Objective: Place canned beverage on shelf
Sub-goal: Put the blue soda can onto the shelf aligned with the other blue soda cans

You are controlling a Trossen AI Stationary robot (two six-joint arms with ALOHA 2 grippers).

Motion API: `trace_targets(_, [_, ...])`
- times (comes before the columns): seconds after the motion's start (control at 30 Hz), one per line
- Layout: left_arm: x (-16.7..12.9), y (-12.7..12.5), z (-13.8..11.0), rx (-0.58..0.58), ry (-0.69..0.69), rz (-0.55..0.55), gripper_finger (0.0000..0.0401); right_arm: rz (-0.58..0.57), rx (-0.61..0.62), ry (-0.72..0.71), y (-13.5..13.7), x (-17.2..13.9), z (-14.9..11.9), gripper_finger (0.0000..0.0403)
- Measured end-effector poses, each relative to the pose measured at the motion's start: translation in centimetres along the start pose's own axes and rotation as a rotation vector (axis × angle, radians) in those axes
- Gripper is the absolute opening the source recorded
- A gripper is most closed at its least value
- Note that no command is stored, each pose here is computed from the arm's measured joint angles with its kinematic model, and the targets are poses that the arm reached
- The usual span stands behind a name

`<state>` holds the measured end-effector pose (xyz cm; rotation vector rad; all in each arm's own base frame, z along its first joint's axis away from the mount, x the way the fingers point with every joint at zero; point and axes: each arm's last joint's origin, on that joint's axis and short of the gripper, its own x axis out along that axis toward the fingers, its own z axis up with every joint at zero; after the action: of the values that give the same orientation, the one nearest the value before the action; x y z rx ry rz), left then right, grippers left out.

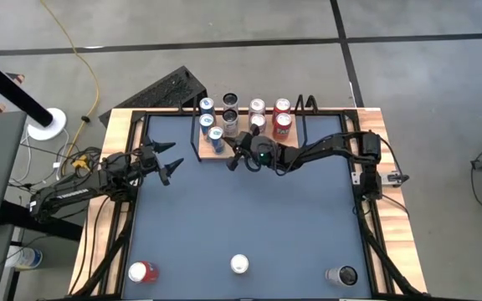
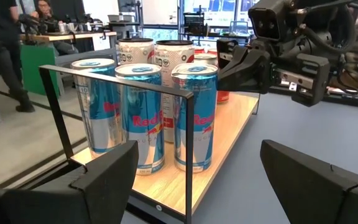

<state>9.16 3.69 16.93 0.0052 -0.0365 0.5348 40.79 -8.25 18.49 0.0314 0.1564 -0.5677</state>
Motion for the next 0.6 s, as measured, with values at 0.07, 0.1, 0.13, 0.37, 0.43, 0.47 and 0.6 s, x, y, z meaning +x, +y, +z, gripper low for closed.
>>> trace_targets(0.07, [0.00,0.00,0.00,0.000,0.000,0.000,0.0327,0.001,0.002,-0.003,0.00,0.00,0.03,0.0000])
trace_targets(0.1, [0.00,0.00,0.01,0.000,-0.001,0.000,0.0327,0.003,0.002,-0.003,0.01,0.00,0.03,0.0000])
trace_targets(0.13, [0.00,0.00,0.01,0.000,0.000,0.000,0.0327,0.009,0.002,-0.002,0.04,0.00,0.03,0.0000])
trace_targets(0.37, [0.00,0.00,0.01,0.000,-0.001,0.000,0.0327,0.029,-0.004,-0.006,0.13,-0.02,0.07,0.0000])
trace_targets(0.43, [0.00,0.00,0.01,0.000,0.000,0.001,0.0327,0.010,-0.029,0.019,0.06,-0.06,-0.11,0.0000])
trace_targets(0.47, [0.00,0.00,0.01,0.000,0.000,0.001,0.0327,-0.009,-0.039,0.037,-0.01,-0.13,-0.17,0.0000])
trace_targets(0.6, [0.00,0.00,0.01,0.000,0.000,0.001,0.0327,-0.051,-0.036,0.030,-0.16,-0.19,0.03,0.0000])
